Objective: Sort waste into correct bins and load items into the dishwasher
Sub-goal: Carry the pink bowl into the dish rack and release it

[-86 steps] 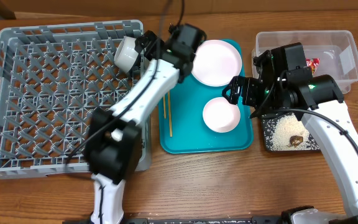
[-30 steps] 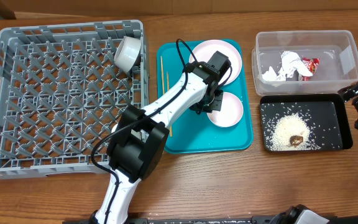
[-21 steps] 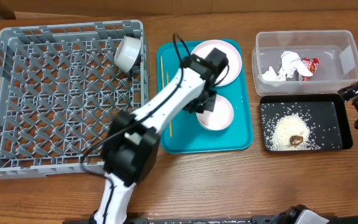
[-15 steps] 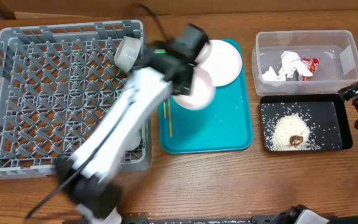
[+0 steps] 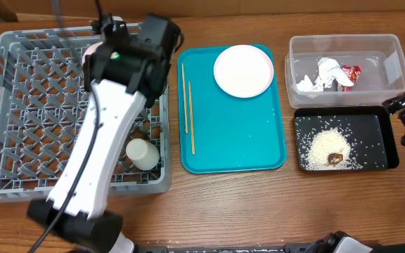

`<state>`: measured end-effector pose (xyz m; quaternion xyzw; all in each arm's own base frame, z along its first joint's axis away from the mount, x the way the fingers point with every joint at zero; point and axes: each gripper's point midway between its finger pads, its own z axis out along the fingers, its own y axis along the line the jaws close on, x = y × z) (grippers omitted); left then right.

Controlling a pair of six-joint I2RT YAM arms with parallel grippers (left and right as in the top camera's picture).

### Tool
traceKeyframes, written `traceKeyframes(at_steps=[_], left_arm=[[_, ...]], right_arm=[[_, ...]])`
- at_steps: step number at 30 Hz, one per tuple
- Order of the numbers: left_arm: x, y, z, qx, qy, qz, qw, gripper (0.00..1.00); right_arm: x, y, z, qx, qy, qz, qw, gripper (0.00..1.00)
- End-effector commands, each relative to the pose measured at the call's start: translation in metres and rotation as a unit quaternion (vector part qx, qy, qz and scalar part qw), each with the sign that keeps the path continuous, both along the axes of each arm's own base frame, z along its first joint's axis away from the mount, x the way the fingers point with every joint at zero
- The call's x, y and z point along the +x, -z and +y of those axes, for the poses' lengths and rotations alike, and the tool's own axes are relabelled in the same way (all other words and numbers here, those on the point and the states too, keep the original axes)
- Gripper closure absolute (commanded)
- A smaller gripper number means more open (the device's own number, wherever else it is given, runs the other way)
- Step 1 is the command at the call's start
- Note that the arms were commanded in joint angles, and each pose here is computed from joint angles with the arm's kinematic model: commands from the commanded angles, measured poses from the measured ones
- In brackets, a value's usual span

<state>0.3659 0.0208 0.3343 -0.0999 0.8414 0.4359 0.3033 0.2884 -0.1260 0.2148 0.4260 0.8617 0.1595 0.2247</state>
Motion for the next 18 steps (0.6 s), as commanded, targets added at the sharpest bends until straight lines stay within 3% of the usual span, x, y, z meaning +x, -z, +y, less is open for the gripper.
traceKeyframes(at_steps=[1, 10, 18], left_arm=[[0.009, -0.013, 0.009, 0.103, -0.028, -0.024, 0.994, 0.96], [0.023, 0.038, -0.017, 0.149, -0.014, 0.026, 0.988, 0.96], [0.009, 0.082, -0.015, 0.169, -0.018, 0.044, 0.984, 0.96]], right_arm=[[0.002, -0.013, -0.003, -0.012, 0.003, -0.018, 1.000, 0.00], [0.002, -0.013, -0.003, -0.012, 0.003, -0.018, 1.000, 0.00], [0.002, -0.013, -0.003, -0.012, 0.003, -0.018, 1.000, 0.00]])
